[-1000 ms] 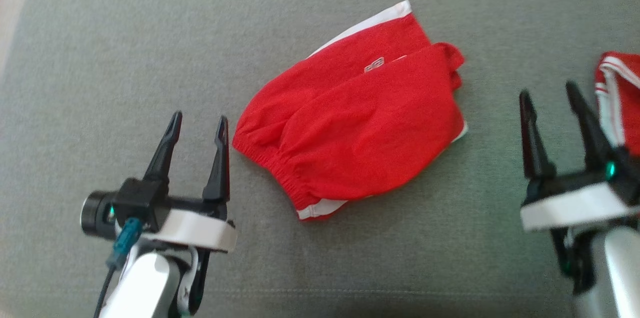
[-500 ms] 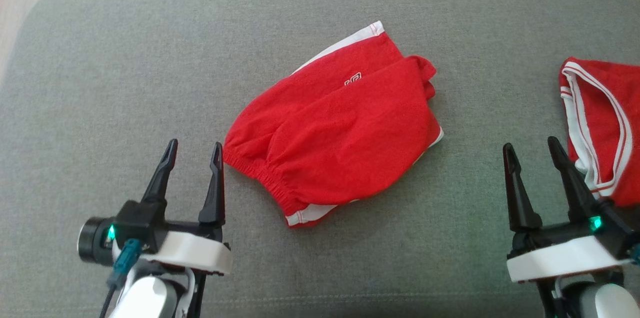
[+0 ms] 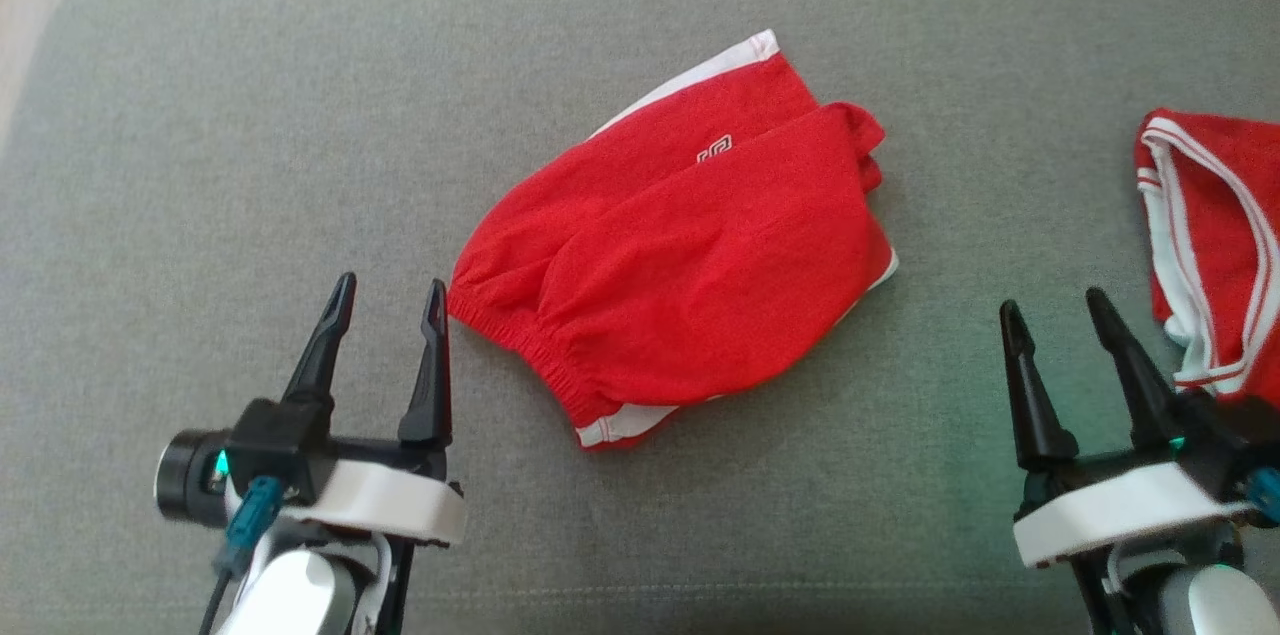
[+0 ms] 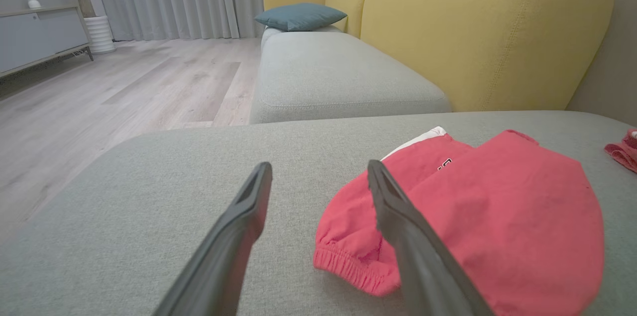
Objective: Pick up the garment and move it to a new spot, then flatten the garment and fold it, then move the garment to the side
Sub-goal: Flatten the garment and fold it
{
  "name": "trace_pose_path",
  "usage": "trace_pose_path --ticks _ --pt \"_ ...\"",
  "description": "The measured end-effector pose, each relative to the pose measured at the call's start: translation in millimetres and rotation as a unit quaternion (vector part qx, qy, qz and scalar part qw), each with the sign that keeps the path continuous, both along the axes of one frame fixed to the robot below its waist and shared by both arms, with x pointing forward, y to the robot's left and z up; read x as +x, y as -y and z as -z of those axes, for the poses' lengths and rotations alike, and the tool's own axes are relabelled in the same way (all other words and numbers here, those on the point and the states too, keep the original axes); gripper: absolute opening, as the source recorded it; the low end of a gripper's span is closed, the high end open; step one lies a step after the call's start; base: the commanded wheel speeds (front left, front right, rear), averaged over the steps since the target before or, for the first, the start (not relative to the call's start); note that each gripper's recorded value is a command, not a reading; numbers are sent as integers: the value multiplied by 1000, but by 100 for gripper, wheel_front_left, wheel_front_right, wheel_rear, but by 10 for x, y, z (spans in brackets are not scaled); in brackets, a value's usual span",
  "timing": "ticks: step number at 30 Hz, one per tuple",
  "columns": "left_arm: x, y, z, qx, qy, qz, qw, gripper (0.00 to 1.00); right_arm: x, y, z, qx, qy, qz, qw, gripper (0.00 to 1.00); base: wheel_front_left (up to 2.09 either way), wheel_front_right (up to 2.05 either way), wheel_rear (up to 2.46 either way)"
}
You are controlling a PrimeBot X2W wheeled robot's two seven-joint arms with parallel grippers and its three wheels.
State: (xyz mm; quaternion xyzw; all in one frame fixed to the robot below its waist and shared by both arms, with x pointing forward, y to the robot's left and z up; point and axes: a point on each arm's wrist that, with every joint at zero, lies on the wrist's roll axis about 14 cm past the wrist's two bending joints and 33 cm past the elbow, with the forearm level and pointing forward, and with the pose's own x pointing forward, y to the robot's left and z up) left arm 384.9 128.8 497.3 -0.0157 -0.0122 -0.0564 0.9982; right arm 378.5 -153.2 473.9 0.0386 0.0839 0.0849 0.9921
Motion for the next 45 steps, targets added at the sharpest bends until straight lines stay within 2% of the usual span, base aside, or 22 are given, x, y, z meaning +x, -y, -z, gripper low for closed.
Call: trace_pose_path --ticks 3,10,17,18,19,20,21,33,45 --pt "40 -8 29 -1 -4 -1 1000 100 44 3 223 -7 -36 -10 999 100 0 0 0" --pt "220 -42 35 -3 0 -7 1000 100 464 -191 540 -7 -82 -51 995 100 0 0 0" --pt "226 -97 143 -5 -15 -17 1000 100 551 -471 879 3 -138 -95 986 100 0 0 0" --pt "232 -108 143 -5 -13 -19 1000 100 550 -506 912 5 -143 -100 985 93 0 0 0" --pt "239 -116 146 -4 -13 -20 1000 100 551 -528 944 5 -149 -104 983 64 0 0 0" --pt "243 -116 152 -4 -14 -19 1000 100 553 -533 967 6 -152 -106 983 16 0 0 0" --pt "244 -114 166 -4 -16 -19 1000 100 558 -527 987 6 -156 -106 982 0 0 0 0" --pt "280 -15 149 -5 -11 -4 1000 100 570 -357 738 50 -91 -68 992 0 0 0 0" --pt "261 69 -9 -7 11 9 1000 100 454 -204 217 41 3 -44 998 0 0 0 0"
